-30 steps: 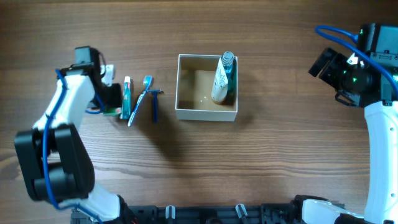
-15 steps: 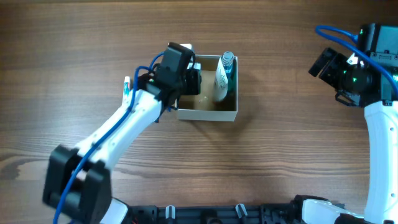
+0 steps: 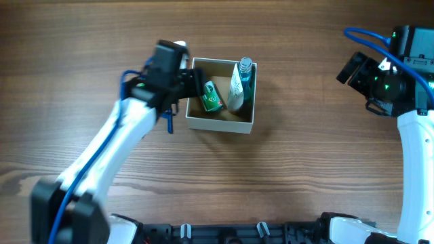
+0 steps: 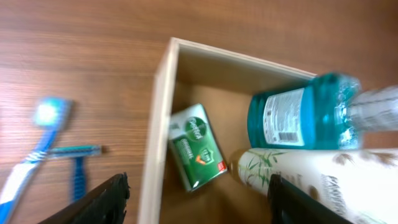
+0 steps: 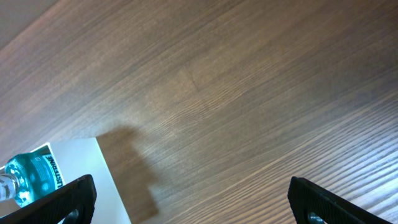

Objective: Pack container

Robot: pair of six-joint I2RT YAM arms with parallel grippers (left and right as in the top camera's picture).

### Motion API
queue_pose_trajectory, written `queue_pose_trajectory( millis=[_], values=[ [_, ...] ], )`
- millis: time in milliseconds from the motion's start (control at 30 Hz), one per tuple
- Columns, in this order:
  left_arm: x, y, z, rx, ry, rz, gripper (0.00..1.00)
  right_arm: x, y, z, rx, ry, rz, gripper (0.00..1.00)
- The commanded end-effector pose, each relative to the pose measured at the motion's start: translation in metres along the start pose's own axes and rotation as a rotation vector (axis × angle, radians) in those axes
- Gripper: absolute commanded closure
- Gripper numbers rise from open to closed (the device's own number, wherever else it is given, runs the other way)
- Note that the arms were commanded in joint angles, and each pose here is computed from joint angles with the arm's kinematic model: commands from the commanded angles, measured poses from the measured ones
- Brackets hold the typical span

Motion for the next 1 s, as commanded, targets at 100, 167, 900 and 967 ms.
queue_pose_trajectory(
  millis=[100, 167, 900, 967],
  values=[
    [0.076, 0.071, -0.005, -0.018, 0.081, 0.343, 0.22, 0.001, -0.001, 0.001, 0.004, -0.006, 0.002, 0.0],
    [0.101, 0.049, -0.014, 0.106, 0.087, 0.346, 0.18, 0.001, -0.001, 0.001, 0.004, -0.006, 0.002, 0.0],
    [0.17, -0.072, -0.054, 0.435, -0.013, 0.343, 0.88, 0.001, -0.001, 0.001, 0.003, -0.006, 0.002, 0.0],
    [0.153, -0.045, -0.036, 0.386, -0.031, 0.322, 0.94, 0.001, -0.001, 0.001, 0.003, -0.006, 0.002, 0.0]
  ],
)
Point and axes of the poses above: each gripper's point midway between its finger pads, its own y axis back along the fingers, its own x axis along the line the jaws close on, z = x × y, the point moved 10 cm from there along y, back along the fingers, and after that the axes turned 12 degrees about -y, right-handed, at the moved point
